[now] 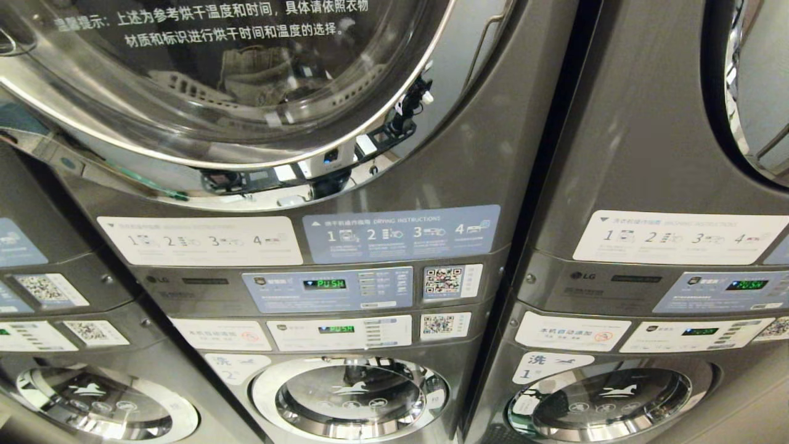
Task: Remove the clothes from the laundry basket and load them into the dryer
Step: Close the dryer
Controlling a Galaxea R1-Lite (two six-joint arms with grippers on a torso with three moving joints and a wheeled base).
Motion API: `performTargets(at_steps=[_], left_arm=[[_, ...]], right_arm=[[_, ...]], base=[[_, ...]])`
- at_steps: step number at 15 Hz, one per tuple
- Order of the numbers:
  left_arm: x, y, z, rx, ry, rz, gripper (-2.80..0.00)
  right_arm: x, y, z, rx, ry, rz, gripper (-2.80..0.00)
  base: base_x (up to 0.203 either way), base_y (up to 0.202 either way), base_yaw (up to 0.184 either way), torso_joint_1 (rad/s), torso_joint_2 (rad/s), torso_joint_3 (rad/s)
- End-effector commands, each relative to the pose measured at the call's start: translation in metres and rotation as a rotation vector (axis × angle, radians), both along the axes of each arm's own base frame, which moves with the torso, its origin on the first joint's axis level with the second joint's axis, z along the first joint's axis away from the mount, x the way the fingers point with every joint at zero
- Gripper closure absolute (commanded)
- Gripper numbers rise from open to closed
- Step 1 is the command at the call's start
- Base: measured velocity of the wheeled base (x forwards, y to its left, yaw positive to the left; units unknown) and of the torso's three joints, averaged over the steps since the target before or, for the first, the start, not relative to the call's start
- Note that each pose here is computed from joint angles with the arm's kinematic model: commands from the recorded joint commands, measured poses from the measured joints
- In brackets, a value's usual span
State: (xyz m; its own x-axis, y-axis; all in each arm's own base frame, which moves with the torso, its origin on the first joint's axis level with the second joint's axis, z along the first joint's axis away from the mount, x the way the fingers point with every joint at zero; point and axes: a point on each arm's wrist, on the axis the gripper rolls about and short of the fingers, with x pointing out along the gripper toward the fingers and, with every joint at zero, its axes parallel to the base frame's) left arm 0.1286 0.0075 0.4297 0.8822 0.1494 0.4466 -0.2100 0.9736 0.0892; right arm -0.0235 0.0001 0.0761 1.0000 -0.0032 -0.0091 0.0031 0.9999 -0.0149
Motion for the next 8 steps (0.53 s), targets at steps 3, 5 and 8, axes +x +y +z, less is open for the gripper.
performTargets(at_steps=[3,5,8], left_arm=[[0.018,0.012,0.002,-0.003,0.015,0.077,0.00],[0.021,0.015,0.003,-0.005,0.017,0.091,0.00],[0.022,0.015,0.002,-0.009,0.018,0.078,0.00]], right_arm=[[0.000,0.000,0.000,0.001,0.000,0.000,0.00],[0.000,0.000,0.000,0.001,0.000,0.000,0.00],[0.000,0.000,0.000,0.001,-0.001,0.000,0.00]], base=[[0.000,0.000,0.000,0.000,0.00,0.000],[0.000,0.000,0.000,0.000,0.00,0.000],[0.000,0.000,0.000,0.000,0.00,0.000]])
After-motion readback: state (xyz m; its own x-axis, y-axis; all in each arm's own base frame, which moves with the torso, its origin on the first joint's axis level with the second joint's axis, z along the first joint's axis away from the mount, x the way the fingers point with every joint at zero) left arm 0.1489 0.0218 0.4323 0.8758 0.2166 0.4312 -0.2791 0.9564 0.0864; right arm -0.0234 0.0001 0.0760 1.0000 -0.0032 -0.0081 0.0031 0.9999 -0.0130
